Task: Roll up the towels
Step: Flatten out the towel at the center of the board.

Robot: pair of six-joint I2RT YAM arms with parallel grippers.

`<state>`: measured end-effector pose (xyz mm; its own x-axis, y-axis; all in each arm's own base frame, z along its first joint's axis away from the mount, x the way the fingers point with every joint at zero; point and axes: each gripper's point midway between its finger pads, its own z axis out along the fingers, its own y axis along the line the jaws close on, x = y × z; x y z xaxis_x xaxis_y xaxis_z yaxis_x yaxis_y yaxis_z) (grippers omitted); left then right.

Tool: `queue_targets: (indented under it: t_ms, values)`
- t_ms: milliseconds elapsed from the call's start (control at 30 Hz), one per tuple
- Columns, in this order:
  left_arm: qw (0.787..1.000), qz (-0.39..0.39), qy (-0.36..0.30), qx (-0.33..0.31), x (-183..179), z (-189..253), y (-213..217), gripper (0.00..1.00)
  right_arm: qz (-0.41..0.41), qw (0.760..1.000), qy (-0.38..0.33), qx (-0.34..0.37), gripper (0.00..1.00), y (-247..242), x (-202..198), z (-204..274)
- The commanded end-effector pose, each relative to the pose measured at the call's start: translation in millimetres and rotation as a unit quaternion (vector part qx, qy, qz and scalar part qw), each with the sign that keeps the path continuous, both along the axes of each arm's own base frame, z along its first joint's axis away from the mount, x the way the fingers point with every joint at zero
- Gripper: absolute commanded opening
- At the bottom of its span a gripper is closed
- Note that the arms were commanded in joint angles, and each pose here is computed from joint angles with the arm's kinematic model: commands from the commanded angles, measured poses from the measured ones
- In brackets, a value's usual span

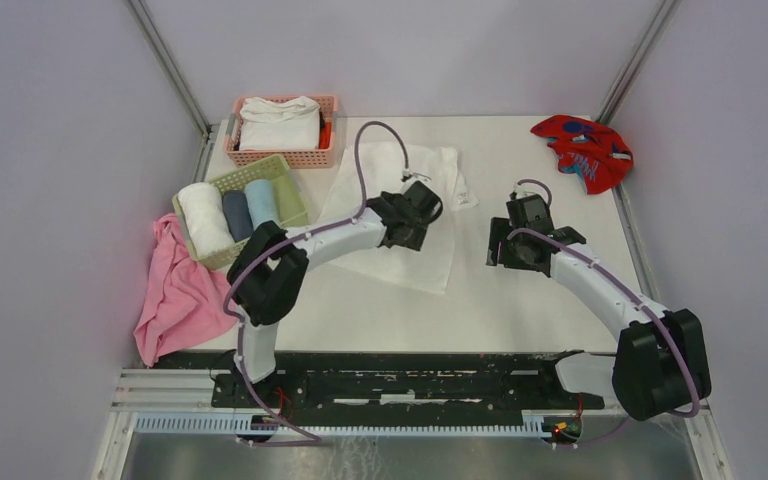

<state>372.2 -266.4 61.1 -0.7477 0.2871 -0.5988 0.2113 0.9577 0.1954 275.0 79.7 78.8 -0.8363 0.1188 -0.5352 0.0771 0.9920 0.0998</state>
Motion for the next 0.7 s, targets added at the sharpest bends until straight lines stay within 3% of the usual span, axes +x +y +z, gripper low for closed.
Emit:
queue_targets:
  t_ms: [0, 267, 667]
  values:
    - [0.992, -0.103, -0.034, -0.065, -51, 41, -72, 0.8, -0.059, 0.998, -0.006, -0.007, 0.73, -19, 8, -7]
    - [0.98, -0.183, 0.032, -0.074, -113, 1, -117, 0.73, -0.118, 0.991, 0.021, 0.054, 0.74, -37, 2, -28]
    - [0.973, -0.21, 0.068, -0.066, -120, -33, -133, 0.69, -0.113, 0.991, 0.027, 0.061, 0.74, -34, 1, -31]
